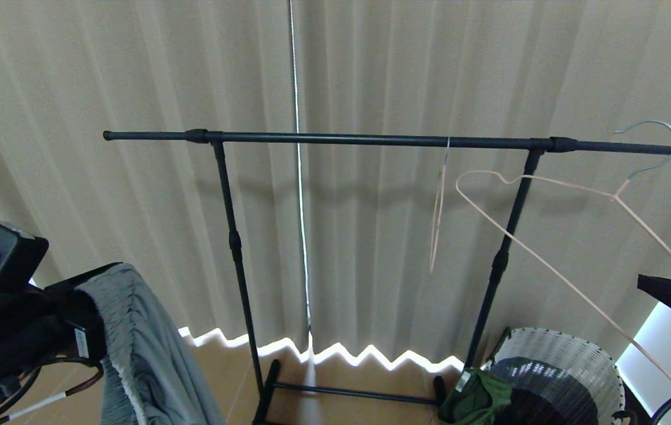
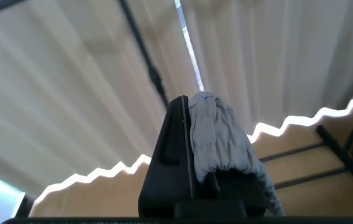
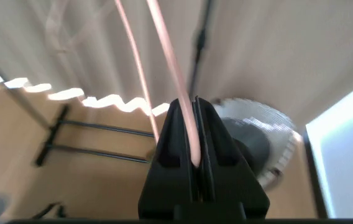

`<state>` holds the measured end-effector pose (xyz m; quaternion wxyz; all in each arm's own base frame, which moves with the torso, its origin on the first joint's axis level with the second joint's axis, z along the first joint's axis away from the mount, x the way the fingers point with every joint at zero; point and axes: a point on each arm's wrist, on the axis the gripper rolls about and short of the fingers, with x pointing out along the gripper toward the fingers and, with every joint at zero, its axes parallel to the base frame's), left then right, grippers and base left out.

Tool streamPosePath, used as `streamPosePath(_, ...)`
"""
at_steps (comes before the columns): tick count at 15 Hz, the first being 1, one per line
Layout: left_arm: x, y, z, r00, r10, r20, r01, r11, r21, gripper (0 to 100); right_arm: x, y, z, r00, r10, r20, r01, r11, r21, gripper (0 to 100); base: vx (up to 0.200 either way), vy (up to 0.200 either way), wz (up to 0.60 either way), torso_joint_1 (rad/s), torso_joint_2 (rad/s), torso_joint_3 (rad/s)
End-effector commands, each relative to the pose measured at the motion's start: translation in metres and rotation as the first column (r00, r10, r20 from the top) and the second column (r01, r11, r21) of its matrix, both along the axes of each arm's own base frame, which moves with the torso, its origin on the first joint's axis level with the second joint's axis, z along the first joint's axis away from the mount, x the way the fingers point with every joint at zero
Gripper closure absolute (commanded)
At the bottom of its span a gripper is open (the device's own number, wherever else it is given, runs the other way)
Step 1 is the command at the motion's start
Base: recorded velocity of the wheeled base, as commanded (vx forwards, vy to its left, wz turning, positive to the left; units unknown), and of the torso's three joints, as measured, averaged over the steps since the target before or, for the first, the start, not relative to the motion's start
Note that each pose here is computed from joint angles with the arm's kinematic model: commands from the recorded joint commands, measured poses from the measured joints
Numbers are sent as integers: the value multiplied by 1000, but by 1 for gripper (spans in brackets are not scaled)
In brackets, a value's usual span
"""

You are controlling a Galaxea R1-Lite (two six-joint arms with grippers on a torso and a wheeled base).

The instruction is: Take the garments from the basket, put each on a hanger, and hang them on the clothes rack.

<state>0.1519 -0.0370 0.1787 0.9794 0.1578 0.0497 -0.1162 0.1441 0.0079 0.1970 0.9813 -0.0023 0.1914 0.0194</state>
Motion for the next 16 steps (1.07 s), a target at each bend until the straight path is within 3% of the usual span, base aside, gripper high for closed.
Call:
streamPosePath(1, 17, -14, 11, 999, -46, -14, 46, 999, 1, 100, 0, 4, 5, 999, 50, 17, -51, 999, 10, 100, 0, 0, 0, 0, 0, 0)
streamPosePath(3, 37, -26, 22, 996, -72, -58, 72, 997, 3, 100, 3, 13, 4, 993, 120, 6, -120, 993, 14, 100, 0, 0, 0, 0, 0, 0)
streamPosePath(5, 59, -45, 38, 994, -72, -85, 69, 997, -28, 100, 6, 25, 3, 982, 191, -9, -191, 981, 14, 100, 0, 0, 0, 0, 0, 0)
streamPosePath(9, 108, -84, 55, 994, 41, -101, -53, 991, -120, 100, 13, 52, -9, 942, 326, -82, -324, 945, 31, 100, 0, 0, 0, 0, 0, 0)
streamPosePath(10, 127, -93, 53, 990, 100, -101, -112, 987, -117, 100, 10, 66, -8, 920, 381, -89, -374, 924, 84, 100, 0, 0, 0, 0, 0, 0)
streamPosePath(12, 138, -99, 51, 988, 122, -99, -133, 984, -115, 100, 4, 78, -7, 898, 431, -92, -417, 898, 137, 100, 0, 0, 0, 0, 0, 0)
streamPosePath(13, 145, -103, 50, 985, 147, -95, -157, 981, -110, 100, -3, 87, -7, 872, 479, -95, -461, 872, 164, 100, 0, 0, 0, 0, 0, 0)
streamPosePath(16, 152, -111, 47, 976, 201, -89, -209, 973, -94, 100, -11, 98, -6, 834, 544, -93, -525, 834, 171, 100, 0, 0, 0, 0, 0, 0)
